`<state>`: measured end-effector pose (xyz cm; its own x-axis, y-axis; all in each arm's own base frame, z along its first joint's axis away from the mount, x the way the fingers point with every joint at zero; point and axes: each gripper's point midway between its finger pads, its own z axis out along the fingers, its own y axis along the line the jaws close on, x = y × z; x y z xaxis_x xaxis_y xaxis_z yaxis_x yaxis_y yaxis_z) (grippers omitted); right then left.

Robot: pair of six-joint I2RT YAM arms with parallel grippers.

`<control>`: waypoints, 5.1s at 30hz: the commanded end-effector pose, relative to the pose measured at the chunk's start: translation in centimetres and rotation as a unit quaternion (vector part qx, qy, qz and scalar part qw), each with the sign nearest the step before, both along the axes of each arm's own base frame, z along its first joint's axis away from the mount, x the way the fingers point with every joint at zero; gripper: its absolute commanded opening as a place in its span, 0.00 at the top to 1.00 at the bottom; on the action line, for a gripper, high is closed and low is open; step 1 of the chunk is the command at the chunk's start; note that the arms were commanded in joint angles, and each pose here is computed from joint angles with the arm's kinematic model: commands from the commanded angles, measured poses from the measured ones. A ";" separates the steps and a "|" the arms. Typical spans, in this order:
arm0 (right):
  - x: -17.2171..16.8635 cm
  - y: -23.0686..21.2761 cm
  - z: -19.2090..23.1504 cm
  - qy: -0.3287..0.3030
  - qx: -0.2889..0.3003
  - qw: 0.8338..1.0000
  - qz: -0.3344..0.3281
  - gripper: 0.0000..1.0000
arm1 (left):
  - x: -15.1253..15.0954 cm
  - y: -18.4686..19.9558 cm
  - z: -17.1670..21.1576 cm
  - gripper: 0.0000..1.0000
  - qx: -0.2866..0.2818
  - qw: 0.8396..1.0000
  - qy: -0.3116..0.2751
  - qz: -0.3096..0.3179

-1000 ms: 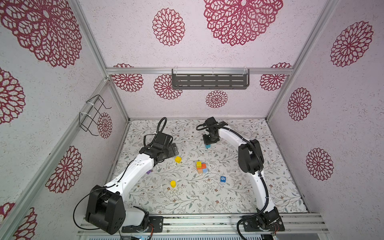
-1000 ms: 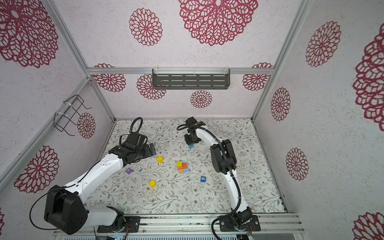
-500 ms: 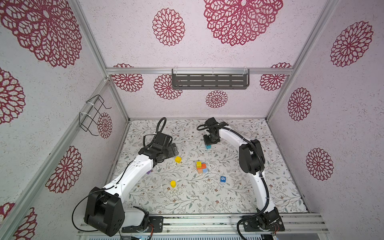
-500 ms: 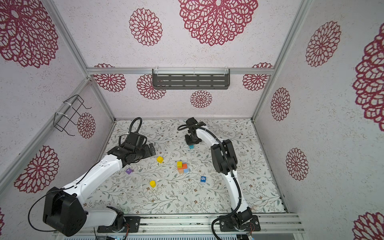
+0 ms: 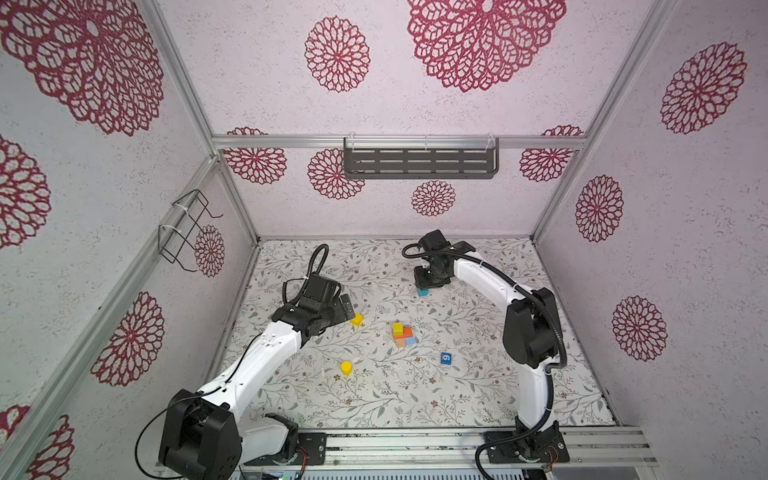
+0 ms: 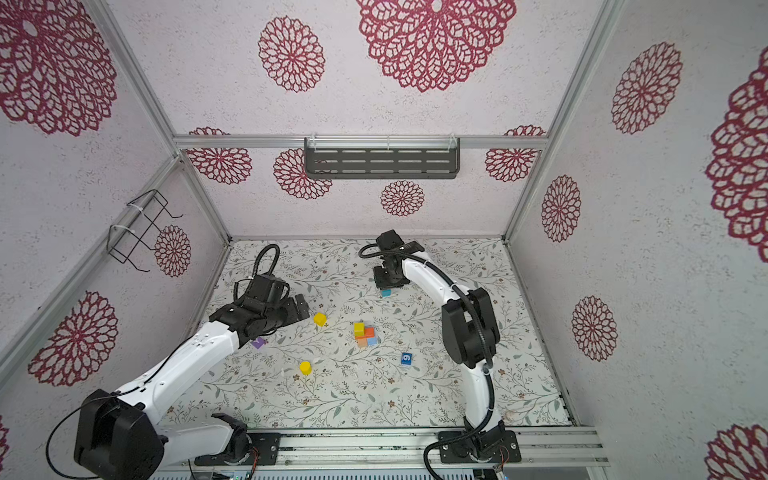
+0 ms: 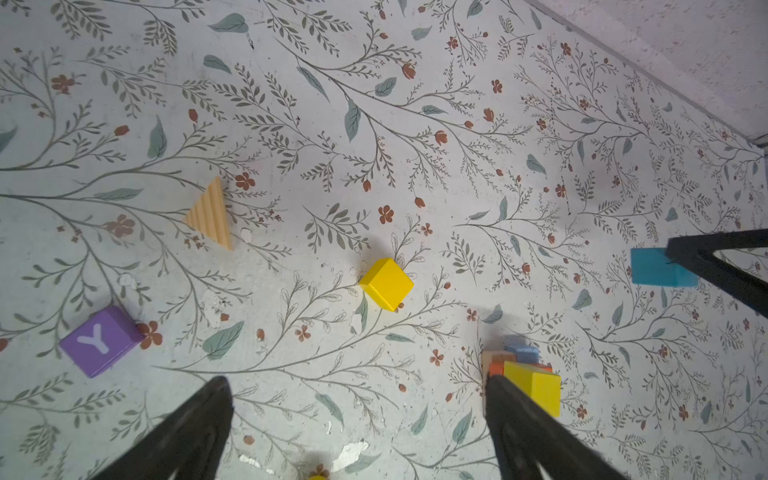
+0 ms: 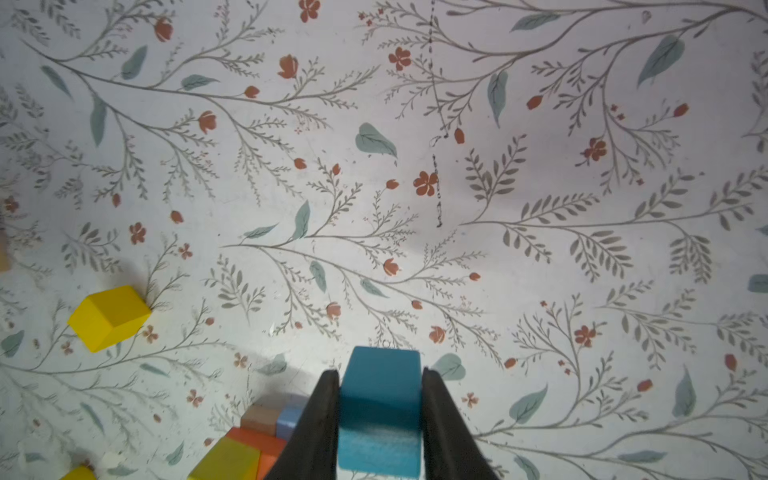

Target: Build the wood block tower

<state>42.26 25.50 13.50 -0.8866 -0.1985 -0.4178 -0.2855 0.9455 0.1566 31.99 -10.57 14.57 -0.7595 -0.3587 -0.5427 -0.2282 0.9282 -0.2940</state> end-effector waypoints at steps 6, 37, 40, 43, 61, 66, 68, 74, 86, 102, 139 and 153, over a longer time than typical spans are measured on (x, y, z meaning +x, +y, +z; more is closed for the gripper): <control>-4.5 0.7 2.0 -0.014 0.032 0.999 -0.015 0.68 | -1.2 -0.9 1.6 0.03 0.007 0.999 -0.047 -0.007; -10.3 3.9 -1.1 0.008 0.082 0.996 -0.022 0.67 | -6.3 -1.6 -1.2 0.03 0.012 0.999 -0.050 -0.012; -10.5 4.1 -1.4 0.012 0.081 0.996 -0.019 0.67 | -6.3 -1.6 -1.4 0.03 0.012 0.999 -0.048 -0.012; -10.5 4.3 -1.7 0.015 0.080 0.997 -0.018 0.67 | -6.4 -1.5 -1.5 0.03 0.013 0.999 -0.048 -0.012; -10.5 4.8 -3.6 0.026 0.068 0.997 -0.021 0.67 | -6.9 -1.1 -2.2 0.03 0.015 0.999 -0.043 -0.010; -10.5 4.9 -3.6 0.026 0.069 0.997 -0.022 0.67 | -6.8 -1.2 -2.3 0.03 0.016 0.999 -0.044 -0.011; -10.5 4.9 -3.7 0.027 0.068 0.997 -0.022 0.67 | -6.8 -1.2 -2.4 0.03 0.017 0.999 -0.043 -0.011; -10.3 4.9 -3.9 0.029 0.065 0.997 -0.024 0.66 | -6.8 -1.1 -2.5 0.03 0.018 0.999 -0.043 -0.012; -10.1 4.9 -3.6 0.026 0.064 0.997 -0.027 0.65 | -6.9 -1.1 -2.5 0.03 0.018 0.999 -0.044 -0.012; -9.8 4.9 -3.9 0.025 0.058 0.998 -0.030 0.64 | -7.2 -0.9 -2.4 0.03 0.016 0.999 -0.045 -0.011; -10.0 5.4 -3.2 0.022 0.053 0.998 -0.019 0.53 | -7.0 -0.9 -2.5 0.03 0.018 0.999 -0.047 -0.012; -9.8 3.4 -0.3 -0.006 0.057 0.998 -0.022 0.56 | -5.9 -3.0 -2.1 0.32 0.000 0.998 -0.042 -0.039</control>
